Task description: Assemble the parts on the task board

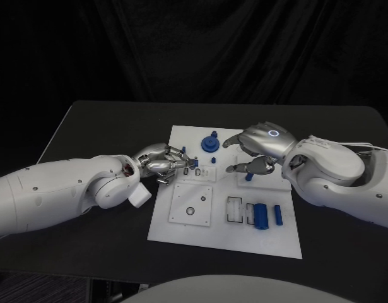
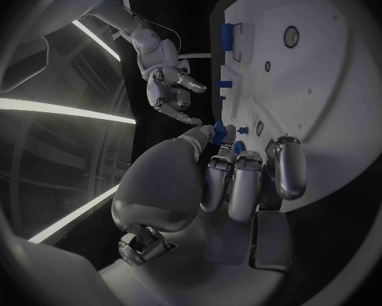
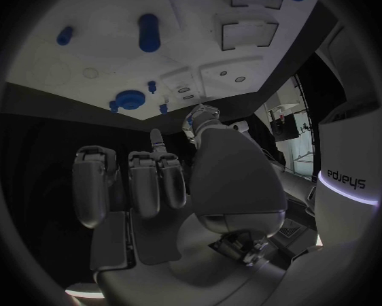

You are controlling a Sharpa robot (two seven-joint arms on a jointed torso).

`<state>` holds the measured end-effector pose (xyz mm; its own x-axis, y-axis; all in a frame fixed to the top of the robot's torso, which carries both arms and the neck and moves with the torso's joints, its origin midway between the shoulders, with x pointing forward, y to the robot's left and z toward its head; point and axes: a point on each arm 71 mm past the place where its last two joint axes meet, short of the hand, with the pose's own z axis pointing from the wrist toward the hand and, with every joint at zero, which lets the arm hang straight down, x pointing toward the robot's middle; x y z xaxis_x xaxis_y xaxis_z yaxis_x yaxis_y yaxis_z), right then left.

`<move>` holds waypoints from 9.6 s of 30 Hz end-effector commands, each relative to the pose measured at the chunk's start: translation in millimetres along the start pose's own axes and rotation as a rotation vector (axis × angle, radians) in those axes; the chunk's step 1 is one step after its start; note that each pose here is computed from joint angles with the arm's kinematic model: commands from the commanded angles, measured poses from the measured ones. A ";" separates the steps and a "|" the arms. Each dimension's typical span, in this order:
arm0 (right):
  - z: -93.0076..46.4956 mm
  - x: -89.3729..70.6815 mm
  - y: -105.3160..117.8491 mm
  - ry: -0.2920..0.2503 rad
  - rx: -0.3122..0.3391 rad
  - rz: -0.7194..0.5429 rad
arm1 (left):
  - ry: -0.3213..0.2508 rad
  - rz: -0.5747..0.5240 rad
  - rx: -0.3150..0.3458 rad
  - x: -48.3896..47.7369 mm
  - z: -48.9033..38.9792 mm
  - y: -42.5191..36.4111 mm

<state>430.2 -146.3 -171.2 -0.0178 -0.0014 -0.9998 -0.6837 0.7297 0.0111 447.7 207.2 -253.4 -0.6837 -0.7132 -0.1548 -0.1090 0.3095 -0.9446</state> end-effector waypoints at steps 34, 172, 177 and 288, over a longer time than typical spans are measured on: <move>-75.1 -7.0 -76.9 -0.403 0.199 0.093 | 0.010 0.480 -0.641 -11.4 28.9 -67.0; -83.2 7.9 -80.3 -0.288 0.296 0.233 | -0.054 0.386 -0.662 14.1 56.2 -11.1; -82.8 8.4 -80.4 -0.282 0.299 0.234 | -0.049 0.388 -0.666 14.1 56.1 -10.7; -83.6 19.0 -83.8 -0.192 0.365 0.291 | -0.123 0.474 -0.490 17.5 47.2 -7.4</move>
<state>426.1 -263.5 -188.3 -0.0054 0.3434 -0.9392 -0.3890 0.8645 0.3183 471.9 165.4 -262.6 -0.6470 -0.4925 -0.5821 -0.1694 0.8372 -0.5200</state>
